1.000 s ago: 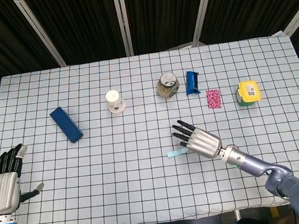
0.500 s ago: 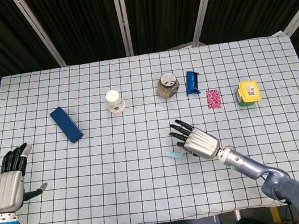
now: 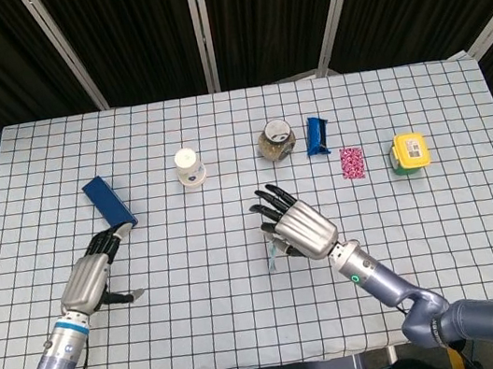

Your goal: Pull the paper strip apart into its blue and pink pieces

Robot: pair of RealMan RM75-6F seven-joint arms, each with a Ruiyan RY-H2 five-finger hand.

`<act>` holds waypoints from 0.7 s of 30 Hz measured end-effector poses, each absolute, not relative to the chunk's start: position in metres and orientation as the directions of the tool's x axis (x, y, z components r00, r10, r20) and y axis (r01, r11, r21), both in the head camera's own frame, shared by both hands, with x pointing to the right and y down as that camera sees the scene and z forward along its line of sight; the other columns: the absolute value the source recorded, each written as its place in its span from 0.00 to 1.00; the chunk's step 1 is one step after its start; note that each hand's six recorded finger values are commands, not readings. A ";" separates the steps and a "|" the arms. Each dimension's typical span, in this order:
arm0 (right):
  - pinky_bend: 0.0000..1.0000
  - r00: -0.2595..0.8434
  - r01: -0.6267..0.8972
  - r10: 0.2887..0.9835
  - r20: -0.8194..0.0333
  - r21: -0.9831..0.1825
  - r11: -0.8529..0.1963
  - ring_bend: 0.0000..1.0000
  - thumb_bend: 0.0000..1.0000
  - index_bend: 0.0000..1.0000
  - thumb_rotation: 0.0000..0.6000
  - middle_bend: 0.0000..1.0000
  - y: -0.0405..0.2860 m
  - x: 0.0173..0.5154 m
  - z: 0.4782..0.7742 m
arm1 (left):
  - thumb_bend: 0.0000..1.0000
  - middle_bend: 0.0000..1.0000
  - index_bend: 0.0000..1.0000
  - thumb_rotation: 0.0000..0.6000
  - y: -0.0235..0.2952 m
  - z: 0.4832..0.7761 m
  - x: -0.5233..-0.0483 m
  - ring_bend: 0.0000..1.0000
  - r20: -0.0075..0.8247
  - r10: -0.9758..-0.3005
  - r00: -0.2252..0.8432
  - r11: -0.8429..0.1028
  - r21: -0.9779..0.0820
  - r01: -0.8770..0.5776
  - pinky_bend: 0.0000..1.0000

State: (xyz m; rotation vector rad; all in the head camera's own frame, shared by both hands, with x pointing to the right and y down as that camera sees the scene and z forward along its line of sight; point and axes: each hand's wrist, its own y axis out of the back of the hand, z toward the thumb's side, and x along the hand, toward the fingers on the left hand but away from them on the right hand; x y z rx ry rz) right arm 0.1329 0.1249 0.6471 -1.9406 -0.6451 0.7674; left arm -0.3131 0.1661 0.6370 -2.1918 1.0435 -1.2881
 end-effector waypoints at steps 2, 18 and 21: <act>0.00 0.647 0.128 0.717 -0.258 -0.891 -0.436 0.00 0.46 0.75 1.00 0.18 0.118 0.126 0.639 | 0.00 0.00 0.05 1.00 0.162 0.641 -0.302 0.00 0.578 -0.754 0.313 -0.655 -0.626 -0.422 0.00; 0.00 0.529 0.136 0.774 -0.348 -0.865 -0.482 0.00 0.46 0.76 1.00 0.17 0.097 0.089 0.622 | 0.11 0.00 0.28 1.00 0.130 0.655 -0.216 0.00 0.607 -0.687 0.399 -0.720 -0.494 -0.488 0.00; 0.00 0.516 0.151 0.776 -0.363 -0.853 -0.499 0.00 0.46 0.76 1.00 0.17 0.099 0.084 0.623 | 0.14 0.00 0.33 1.00 0.129 0.657 -0.204 0.00 0.614 -0.679 0.403 -0.727 -0.484 -0.487 0.00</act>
